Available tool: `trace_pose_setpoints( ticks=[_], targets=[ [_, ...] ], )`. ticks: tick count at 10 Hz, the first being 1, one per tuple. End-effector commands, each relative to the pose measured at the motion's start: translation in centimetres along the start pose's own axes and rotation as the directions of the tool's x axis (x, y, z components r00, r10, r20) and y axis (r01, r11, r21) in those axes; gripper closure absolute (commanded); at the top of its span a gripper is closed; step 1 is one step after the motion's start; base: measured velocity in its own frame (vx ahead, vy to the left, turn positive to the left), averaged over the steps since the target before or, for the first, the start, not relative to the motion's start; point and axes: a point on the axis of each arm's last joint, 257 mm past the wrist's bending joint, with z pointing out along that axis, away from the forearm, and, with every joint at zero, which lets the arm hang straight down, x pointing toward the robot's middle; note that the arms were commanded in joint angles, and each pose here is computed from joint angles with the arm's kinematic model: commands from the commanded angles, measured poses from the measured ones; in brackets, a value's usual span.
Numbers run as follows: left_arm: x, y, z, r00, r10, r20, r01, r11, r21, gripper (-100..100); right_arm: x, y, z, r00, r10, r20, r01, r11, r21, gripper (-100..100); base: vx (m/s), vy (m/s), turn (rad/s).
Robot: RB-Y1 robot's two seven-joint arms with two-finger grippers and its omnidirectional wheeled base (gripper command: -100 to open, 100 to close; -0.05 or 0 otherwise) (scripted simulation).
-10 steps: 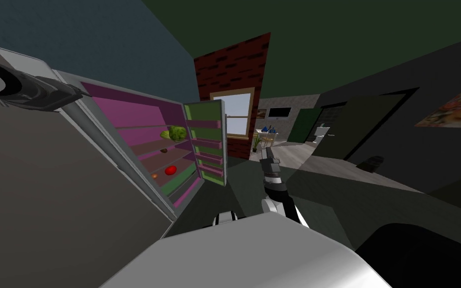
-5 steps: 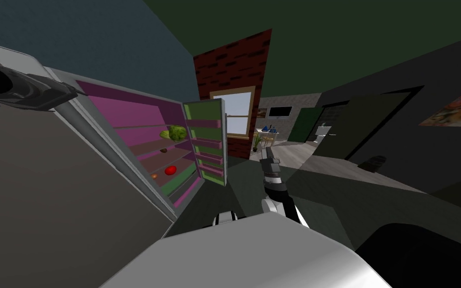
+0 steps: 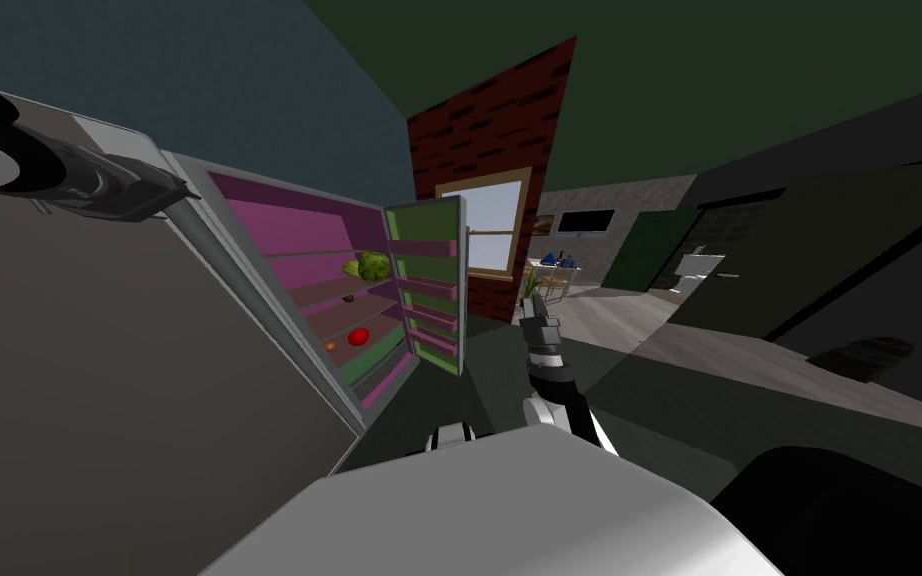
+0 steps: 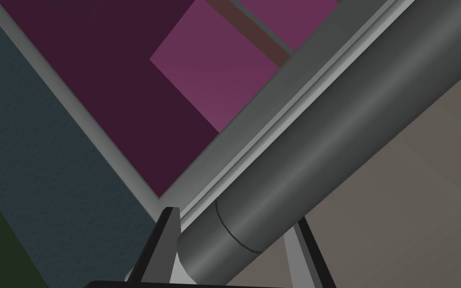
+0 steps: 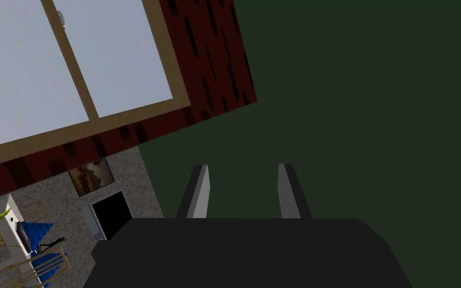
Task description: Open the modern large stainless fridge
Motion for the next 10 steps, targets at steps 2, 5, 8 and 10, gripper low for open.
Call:
trace_pose_setpoints(
  ticks=[2, 5, 8, 10],
  targets=[
    [1.5, -2.0, -1.3, 0.9995, -0.004, -0.033, 0.006, 0.9988, 0.048, 100, 0.0, 0.0, 0.0, 1.0, 0.0, 0.0, 0.0, 1.0, 0.0, 0, 0.068, 0.004, 0.247],
    [4.4, -5.2, -3.4, 0.9956, 0.007, -0.094, 0.004, 0.9928, 0.12, 100, 0.0, 0.0, 0.0, 1.0, 0.0, 0.0, 0.0, 1.0, 0.0, 0, 0.114, 0.004, 0.254],
    [6.5, -6.2, -4.2, 0.991, 0.025, -0.131, -0.006, 0.9897, 0.143, 100, 0.0, 0.0, 0.0, 1.0, 0.0, 0.0, 0.0, 1.0, 0.0, 0, 0.088, 0.007, 0.22],
    [6.0, -6.7, -4.6, 0.9921, 0.018, -0.124, 0.001, 0.9878, 0.156, 100, 0.0, 0.0, 0.0, 1.0, 0.0, 0.0, 0.0, 1.0, 0.0, 0, 0.035, 0.0, -0.006]
  ],
)
